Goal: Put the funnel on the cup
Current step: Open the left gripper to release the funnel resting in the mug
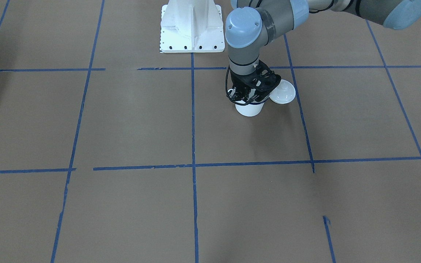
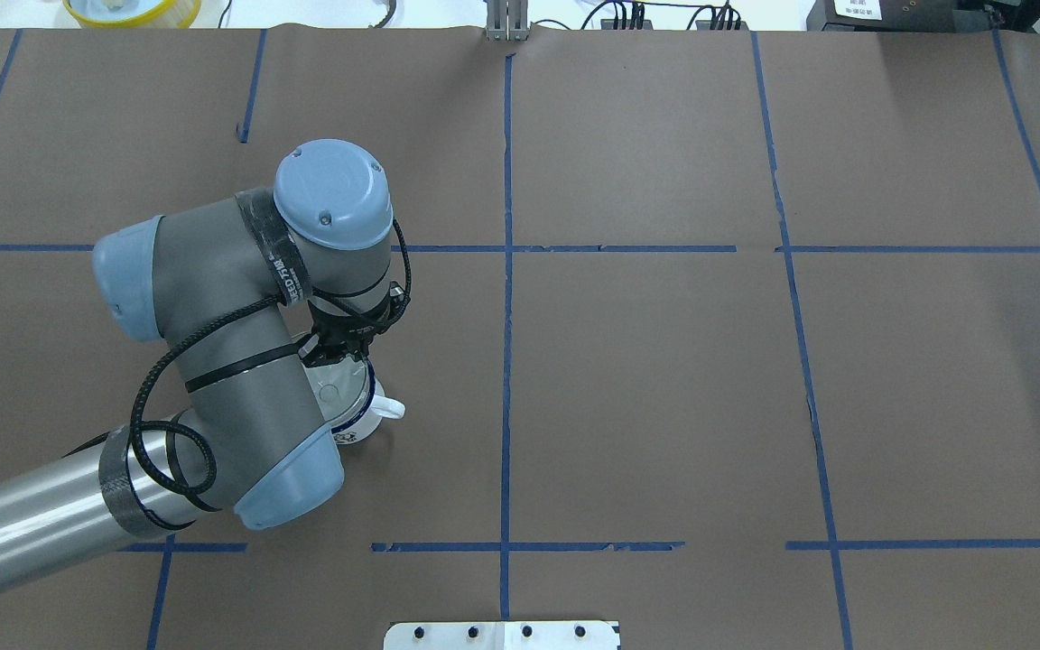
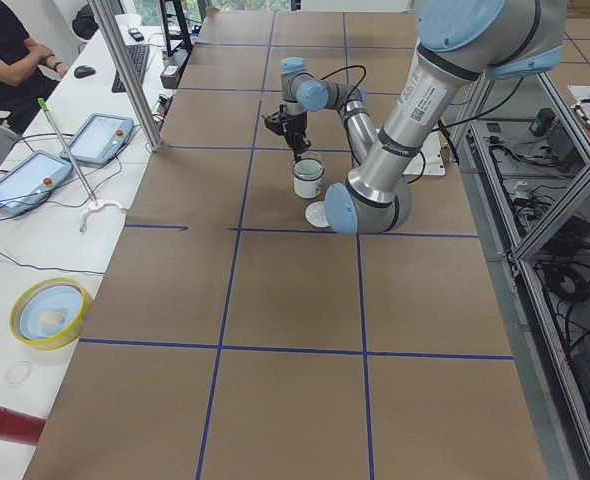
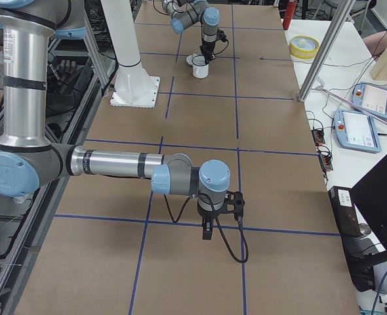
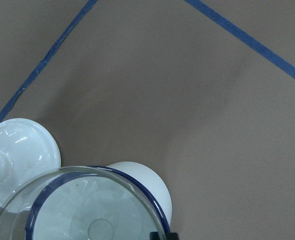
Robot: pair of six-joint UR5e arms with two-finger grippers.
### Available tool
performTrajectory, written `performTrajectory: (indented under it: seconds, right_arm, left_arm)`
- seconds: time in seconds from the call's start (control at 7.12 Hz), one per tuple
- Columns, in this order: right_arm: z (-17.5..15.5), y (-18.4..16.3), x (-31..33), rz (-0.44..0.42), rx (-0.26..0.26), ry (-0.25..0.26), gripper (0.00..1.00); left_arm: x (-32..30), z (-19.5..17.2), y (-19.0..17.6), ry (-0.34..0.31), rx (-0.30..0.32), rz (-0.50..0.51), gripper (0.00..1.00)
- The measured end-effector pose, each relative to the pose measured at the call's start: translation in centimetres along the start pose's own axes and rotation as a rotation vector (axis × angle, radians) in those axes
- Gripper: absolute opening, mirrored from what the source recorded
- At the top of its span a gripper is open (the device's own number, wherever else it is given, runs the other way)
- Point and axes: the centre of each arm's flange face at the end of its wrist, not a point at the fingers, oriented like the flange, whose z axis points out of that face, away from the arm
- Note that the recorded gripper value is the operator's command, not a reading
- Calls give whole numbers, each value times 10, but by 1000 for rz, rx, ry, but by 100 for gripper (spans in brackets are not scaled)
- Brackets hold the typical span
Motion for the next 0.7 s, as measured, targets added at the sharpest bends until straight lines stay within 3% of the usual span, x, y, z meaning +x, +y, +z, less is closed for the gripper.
performTrajectory:
  seconds: [0.14,0.28,0.42,0.7]
  right_arm:
    - [0,0,0,0,0,0,100]
    - [0,0,0,0,0,0,100]
    - [0,0,0,0,0,0,100]
    - [0,0,0,0,0,0,100]
  left_arm:
    - [0,0,0,0,0,0,49]
    - [0,0,0,0,1,0,67]
    - [0,0,0,0,1,5,71]
    - [0,-1,0,2,2,16,100]
